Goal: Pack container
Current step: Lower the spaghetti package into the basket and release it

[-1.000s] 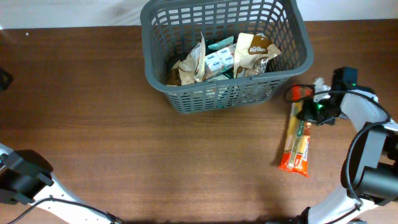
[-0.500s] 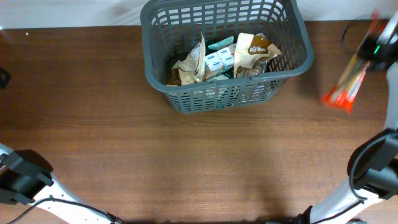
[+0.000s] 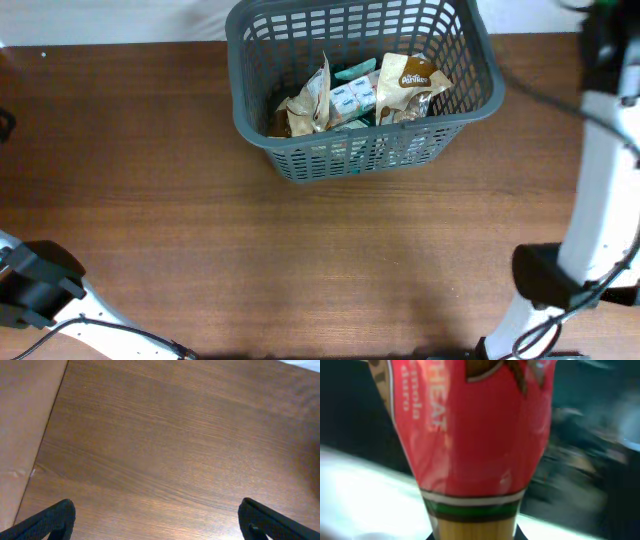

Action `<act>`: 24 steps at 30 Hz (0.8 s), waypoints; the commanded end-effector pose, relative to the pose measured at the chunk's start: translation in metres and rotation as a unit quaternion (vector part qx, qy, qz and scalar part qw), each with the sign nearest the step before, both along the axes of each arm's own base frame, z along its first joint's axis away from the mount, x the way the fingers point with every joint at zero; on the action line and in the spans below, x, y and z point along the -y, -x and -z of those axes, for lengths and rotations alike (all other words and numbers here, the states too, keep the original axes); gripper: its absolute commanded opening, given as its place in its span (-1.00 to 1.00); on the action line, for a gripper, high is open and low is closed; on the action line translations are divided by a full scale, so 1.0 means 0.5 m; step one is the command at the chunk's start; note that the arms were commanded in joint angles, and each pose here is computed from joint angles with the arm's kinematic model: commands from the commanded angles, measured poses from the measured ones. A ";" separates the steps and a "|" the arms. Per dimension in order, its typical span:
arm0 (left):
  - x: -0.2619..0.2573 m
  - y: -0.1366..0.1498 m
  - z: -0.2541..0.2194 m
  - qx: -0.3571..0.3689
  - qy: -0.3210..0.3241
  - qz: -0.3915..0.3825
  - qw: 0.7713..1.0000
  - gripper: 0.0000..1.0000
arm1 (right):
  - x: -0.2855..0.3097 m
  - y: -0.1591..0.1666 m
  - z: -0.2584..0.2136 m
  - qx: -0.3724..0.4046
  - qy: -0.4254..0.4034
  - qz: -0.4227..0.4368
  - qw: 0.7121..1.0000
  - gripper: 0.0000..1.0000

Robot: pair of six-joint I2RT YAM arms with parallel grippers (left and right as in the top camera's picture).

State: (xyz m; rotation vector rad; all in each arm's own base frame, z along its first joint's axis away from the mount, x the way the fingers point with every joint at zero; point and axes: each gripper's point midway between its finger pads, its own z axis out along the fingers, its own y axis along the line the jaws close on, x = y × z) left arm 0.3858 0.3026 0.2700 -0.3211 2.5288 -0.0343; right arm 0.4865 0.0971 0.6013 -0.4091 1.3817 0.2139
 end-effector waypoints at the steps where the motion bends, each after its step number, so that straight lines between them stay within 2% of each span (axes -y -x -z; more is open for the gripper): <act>1: 0.007 -0.003 -0.011 0.012 0.001 0.012 1.000 0.99 | -0.112 0.062 -0.016 0.017 0.025 -0.088 0.996 -0.92; 4: 0.013 -0.007 -0.014 0.019 0.008 0.017 1.000 0.99 | -0.181 0.044 0.076 -0.045 0.057 -0.120 0.990 -0.92; 5: 0.017 -0.009 -0.015 0.023 0.012 0.020 0.999 0.98 | -0.202 0.033 0.133 -0.086 0.075 -0.131 0.985 -0.92; 10: 0.022 -0.011 -0.017 0.028 0.018 0.024 0.999 0.99 | -0.228 0.021 0.293 -0.204 0.115 -0.157 0.959 -0.92; 17: 0.031 -0.012 -0.017 0.031 0.029 0.029 0.999 0.99 | -0.215 0.056 0.396 -0.262 0.206 -0.178 0.926 -0.92; 24: 0.032 -0.011 -0.016 0.029 0.031 0.029 0.999 0.99 | -0.204 0.076 0.428 -0.292 0.227 -0.179 0.912 -0.93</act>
